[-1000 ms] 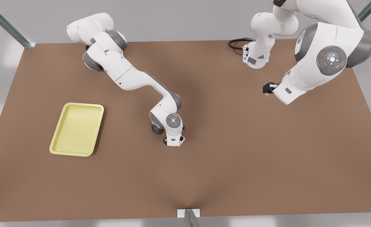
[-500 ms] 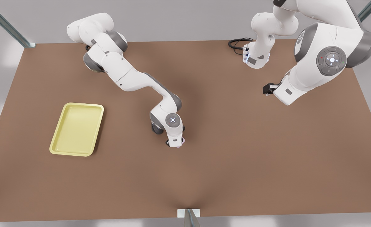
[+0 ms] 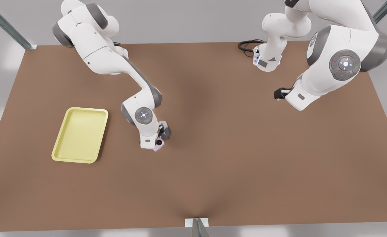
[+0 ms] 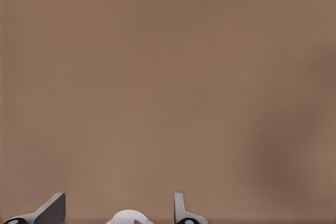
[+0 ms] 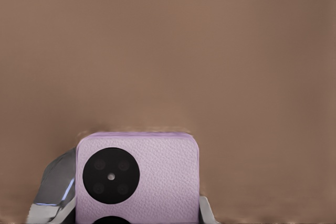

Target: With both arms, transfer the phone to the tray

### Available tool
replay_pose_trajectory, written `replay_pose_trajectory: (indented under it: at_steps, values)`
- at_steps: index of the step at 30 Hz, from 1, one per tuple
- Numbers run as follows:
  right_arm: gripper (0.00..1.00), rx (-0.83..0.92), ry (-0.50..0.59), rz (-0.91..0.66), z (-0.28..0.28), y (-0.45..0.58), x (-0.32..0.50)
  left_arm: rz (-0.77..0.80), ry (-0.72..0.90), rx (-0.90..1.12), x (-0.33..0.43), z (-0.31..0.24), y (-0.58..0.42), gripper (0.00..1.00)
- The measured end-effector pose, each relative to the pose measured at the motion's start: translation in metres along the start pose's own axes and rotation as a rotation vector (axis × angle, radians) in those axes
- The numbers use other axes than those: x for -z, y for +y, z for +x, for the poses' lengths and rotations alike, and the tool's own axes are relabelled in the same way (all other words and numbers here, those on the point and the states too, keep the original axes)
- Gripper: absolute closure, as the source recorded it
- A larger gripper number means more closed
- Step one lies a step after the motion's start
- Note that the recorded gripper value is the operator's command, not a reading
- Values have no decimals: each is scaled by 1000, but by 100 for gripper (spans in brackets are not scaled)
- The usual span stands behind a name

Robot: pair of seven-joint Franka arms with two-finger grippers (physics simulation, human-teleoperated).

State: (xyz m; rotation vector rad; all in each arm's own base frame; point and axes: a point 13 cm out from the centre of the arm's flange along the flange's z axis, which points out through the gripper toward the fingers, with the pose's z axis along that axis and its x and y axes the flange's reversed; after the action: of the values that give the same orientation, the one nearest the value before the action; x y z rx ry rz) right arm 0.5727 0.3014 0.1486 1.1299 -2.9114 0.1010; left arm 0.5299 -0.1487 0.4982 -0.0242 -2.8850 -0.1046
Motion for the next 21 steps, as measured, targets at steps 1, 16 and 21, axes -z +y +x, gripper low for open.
replay_pose_trajectory:
  at_steps: [1, 16, 21]
  values:
    - [21, -10, 17, 6, 22, -7, -1, 0, 1, 0, 0, 0, 0, 0]
    - [0, -332, -12, -49, 262, -203, -111, -5, 3, 7, -1, 0, 1, 0]
    - [0, -368, -53, -33, 295, -246, -110, -14, 0, 10, -1, 0, 3, 0]
